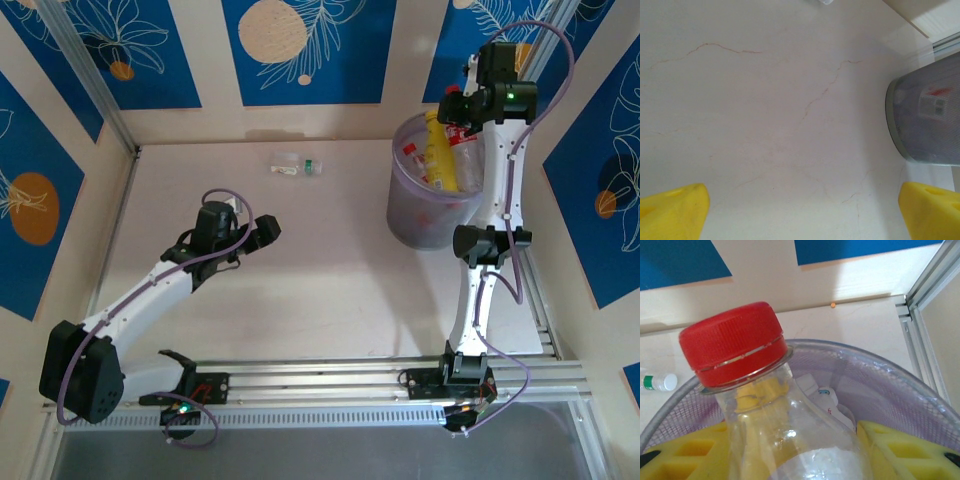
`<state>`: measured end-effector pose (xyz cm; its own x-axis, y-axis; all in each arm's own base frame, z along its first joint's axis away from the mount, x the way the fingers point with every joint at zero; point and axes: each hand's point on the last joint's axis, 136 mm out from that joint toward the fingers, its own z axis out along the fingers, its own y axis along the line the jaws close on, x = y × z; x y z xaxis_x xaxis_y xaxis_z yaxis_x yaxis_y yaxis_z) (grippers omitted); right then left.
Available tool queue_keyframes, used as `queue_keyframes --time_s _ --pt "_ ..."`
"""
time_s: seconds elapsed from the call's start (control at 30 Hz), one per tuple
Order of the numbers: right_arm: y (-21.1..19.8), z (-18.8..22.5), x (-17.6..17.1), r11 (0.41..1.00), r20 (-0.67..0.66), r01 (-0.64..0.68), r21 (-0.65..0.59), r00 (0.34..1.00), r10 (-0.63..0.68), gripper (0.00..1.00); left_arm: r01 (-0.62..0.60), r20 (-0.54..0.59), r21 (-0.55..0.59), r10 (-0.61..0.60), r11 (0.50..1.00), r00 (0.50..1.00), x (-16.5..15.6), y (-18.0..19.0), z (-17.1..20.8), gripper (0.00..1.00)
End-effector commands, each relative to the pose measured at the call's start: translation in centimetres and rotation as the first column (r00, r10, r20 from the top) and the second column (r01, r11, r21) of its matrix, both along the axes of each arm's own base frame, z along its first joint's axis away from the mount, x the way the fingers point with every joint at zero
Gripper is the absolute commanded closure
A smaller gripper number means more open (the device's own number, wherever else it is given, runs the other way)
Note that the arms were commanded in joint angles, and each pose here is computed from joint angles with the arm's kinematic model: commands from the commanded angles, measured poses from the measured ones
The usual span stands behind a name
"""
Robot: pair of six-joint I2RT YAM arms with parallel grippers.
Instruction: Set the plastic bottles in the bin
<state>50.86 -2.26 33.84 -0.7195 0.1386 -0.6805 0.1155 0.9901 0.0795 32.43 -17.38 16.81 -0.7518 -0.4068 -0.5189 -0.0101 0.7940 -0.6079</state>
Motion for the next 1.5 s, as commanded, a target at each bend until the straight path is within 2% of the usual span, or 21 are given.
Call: queue_keyframes --time_s 0.0,0.1,0.23,0.3,0.6,0.8,0.9,1.03,1.2,1.37,1.47 --pt "-0.6 -2.2 -0.8 0.999 -0.091 0.032 0.005 0.995 -0.031 0.45 -0.018 0.020 0.006 0.018 1.000 1.000 0.1 0.7 0.6 0.04" --pt "-1.0 -2.4 -1.2 0.999 -0.109 0.032 -0.014 0.994 -0.033 0.42 -0.017 0.022 0.010 0.017 1.000 1.000 0.2 0.8 0.7 0.04" --pt "-0.7 -2.6 -2.3 1.000 -0.144 0.013 -0.018 0.989 -0.016 0.26 -0.013 0.022 0.005 0.013 1.000 1.000 0.3 0.6 0.7 0.03" --pt "-0.5 -2.1 -2.7 1.000 -0.139 0.002 -0.015 0.990 -0.004 0.21 -0.012 0.021 0.006 0.012 1.000 1.000 0.3 0.6 0.6 0.03" --pt "1.0 2.9 -4.8 0.999 -0.021 -0.032 -0.027 0.999 0.032 0.14 -0.009 0.032 0.010 0.009 1.000 0.999 0.4 0.6 1.1 0.03" --pt "2.4 7.3 -8.4 0.997 0.070 -0.073 -0.009 0.995 0.074 0.11 0.003 0.040 0.009 -0.004 1.000 0.999 0.8 0.3 1.4 0.04" --pt "3.2 8.1 -11.3 0.995 0.056 -0.101 0.019 0.993 0.099 0.11 0.011 0.041 0.003 -0.011 1.000 0.999 1.0 0.0 1.4 0.04" --pt "4.2 6.7 -15.3 0.989 -0.029 -0.133 0.059 0.990 0.135 0.11 0.019 0.048 -0.004 -0.019 1.000 0.999 1.4 -0.4 1.6 0.04" --pt "6.2 4.0 -19.5 0.981 -0.032 -0.187 0.046 0.982 0.188 0.10 0.045 0.066 0.014 -0.046 0.999 0.997 2.2 -0.9 2.0 0.03" --pt "8.8 1.7 -21.7 0.962 0.039 -0.268 0.055 0.963 0.266 0.11 0.140 0.141 0.146 -0.161 0.979 0.977 5.4 -2.0 3.9 0.04" --pt "10.1 2.2 -22.5 0.945 0.112 -0.316 0.080 0.945 0.306 0.11 0.252 0.209 0.259 -0.309 0.933 0.928 8.3 -3.7 5.0 0.02"
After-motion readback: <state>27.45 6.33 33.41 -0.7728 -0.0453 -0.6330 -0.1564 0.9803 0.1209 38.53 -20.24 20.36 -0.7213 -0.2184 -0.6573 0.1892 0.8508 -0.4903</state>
